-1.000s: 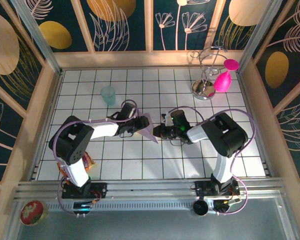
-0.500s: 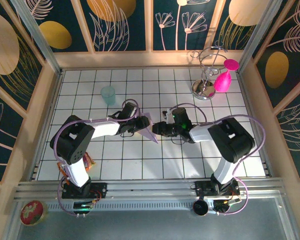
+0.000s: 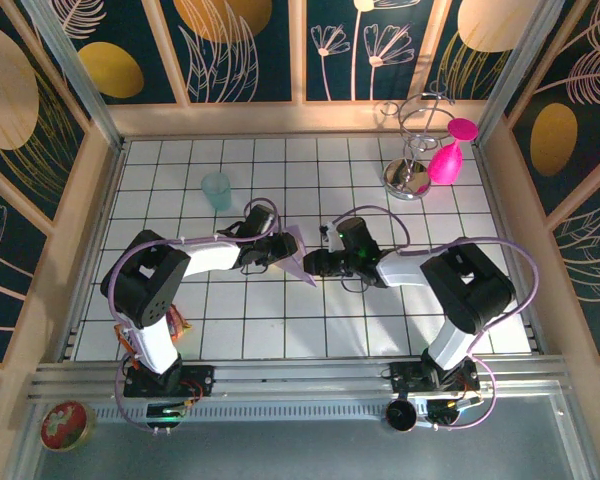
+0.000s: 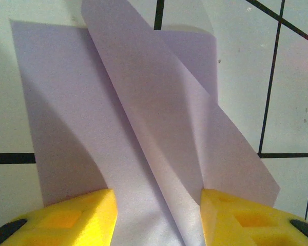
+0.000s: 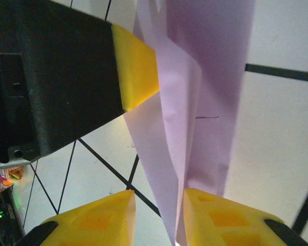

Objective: Fold a paper plane with a square sheet of paper (pick it up from the middle)
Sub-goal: Fourth fold the wing at the center of the table.

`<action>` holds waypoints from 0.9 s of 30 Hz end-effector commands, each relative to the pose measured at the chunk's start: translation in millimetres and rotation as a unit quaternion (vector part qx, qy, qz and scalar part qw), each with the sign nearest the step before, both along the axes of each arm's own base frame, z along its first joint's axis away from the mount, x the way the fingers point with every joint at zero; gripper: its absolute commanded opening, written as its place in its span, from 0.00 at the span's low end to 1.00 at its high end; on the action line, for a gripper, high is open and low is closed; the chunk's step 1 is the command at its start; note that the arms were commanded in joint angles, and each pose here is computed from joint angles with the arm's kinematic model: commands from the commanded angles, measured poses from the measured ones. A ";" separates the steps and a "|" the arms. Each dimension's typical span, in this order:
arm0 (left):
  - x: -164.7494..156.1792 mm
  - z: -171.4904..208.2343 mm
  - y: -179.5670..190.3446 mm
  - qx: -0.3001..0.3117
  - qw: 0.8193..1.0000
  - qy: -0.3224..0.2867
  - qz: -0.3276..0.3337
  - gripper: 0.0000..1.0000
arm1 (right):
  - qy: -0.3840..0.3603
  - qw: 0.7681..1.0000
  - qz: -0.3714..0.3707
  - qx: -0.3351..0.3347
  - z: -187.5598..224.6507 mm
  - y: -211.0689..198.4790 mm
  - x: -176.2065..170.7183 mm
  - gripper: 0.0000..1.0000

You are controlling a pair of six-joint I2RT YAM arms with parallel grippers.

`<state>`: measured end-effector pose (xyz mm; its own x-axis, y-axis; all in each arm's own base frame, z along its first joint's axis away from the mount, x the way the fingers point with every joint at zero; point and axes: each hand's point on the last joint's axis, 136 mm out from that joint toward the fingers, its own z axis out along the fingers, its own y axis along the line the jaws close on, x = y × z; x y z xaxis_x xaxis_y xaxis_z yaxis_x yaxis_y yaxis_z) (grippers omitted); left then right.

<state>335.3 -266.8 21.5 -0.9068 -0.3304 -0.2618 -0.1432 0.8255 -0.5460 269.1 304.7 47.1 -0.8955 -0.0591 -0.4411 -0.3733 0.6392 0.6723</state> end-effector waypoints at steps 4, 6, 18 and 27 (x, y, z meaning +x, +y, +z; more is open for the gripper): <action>-21.6 -38.4 25.6 0.064 0.996 0.062 0.016 0.45 | -0.009 1.000 0.004 -0.020 -7.2 2.8 5.5 0.25; -21.2 -37.9 25.1 0.063 0.996 0.062 0.016 0.45 | -0.009 1.000 0.006 -0.022 -8.4 2.4 5.0 0.24; -21.3 -38.8 23.6 0.061 0.996 0.064 0.015 0.45 | -0.014 0.999 0.014 -0.037 -14.9 6.6 4.3 0.24; -21.1 -37.3 23.9 0.060 0.996 0.063 0.016 0.45 | -0.019 0.999 0.009 -0.048 -19.6 6.3 6.4 0.20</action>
<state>334.8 -265.9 20.4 -0.9082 -0.3298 -0.2577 -0.1485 0.8296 -0.5383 271.7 309.5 31.2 -0.8850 -0.1073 -0.4530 -0.3985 0.6776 0.6181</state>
